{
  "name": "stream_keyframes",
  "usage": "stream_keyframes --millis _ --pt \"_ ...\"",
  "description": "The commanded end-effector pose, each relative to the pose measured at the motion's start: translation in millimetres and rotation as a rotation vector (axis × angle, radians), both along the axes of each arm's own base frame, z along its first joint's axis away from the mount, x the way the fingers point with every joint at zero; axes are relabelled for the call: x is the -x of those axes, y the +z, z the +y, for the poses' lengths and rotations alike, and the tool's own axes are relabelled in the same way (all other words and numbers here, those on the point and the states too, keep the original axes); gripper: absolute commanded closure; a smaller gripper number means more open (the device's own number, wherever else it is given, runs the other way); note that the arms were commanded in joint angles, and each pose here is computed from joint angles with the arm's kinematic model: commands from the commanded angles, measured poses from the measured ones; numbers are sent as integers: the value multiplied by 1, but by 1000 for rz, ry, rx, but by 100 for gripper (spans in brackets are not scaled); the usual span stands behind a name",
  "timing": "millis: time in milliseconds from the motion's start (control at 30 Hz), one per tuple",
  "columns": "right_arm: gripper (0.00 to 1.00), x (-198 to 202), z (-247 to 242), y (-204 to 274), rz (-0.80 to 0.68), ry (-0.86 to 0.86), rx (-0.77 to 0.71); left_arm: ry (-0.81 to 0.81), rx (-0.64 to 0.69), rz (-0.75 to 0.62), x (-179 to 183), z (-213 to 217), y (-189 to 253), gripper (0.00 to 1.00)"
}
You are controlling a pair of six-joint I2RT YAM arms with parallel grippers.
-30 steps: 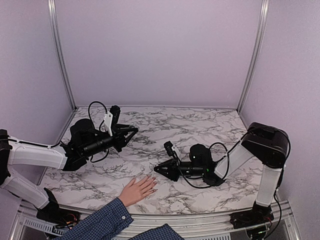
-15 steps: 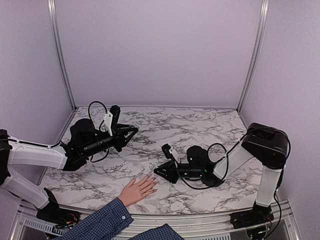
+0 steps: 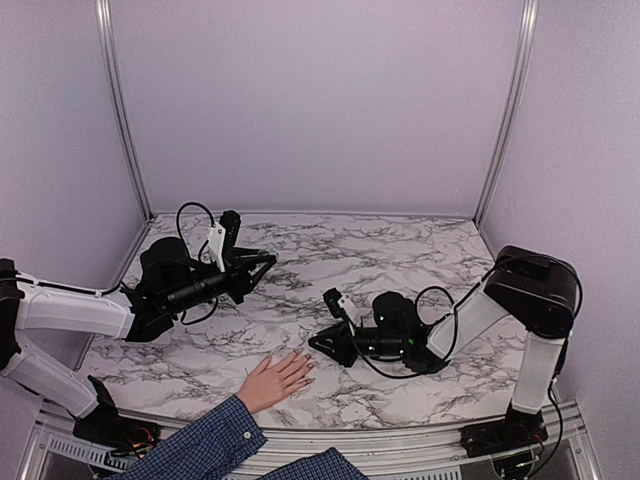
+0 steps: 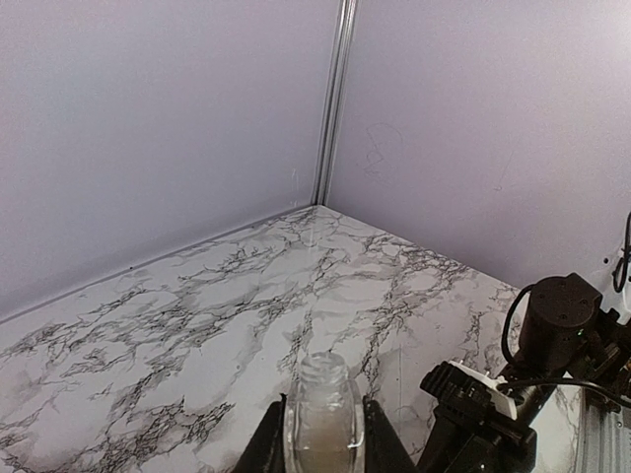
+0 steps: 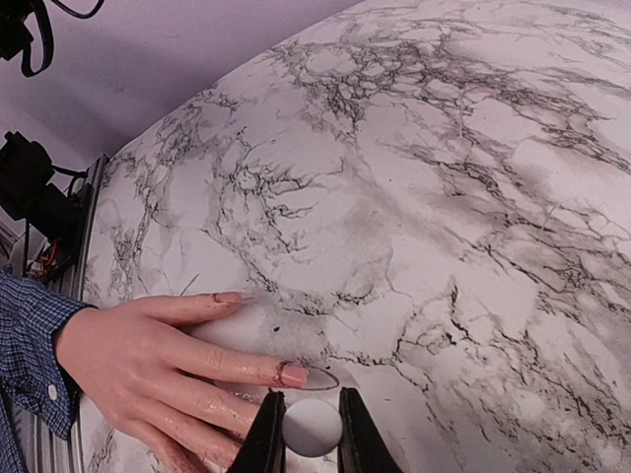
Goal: Paint the nails
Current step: Paint the hand on the nail.
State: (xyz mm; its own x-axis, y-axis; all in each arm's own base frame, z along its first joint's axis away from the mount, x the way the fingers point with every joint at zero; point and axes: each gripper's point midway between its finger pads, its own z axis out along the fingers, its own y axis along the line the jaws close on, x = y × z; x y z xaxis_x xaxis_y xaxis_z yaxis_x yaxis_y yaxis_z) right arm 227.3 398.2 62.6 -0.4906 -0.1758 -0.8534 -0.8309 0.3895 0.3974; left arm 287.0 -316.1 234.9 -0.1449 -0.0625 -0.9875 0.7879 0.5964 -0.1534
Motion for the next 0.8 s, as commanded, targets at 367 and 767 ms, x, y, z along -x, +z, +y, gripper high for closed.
stream_keyframes --millis 367,767 --pt "100 -9 -7 14 -31 -32 -11 -4 43 -47 -3 -2 20 100" --pt "100 -9 -6 12 -25 -29 -2 -8 44 -46 -3 -2 20 100"
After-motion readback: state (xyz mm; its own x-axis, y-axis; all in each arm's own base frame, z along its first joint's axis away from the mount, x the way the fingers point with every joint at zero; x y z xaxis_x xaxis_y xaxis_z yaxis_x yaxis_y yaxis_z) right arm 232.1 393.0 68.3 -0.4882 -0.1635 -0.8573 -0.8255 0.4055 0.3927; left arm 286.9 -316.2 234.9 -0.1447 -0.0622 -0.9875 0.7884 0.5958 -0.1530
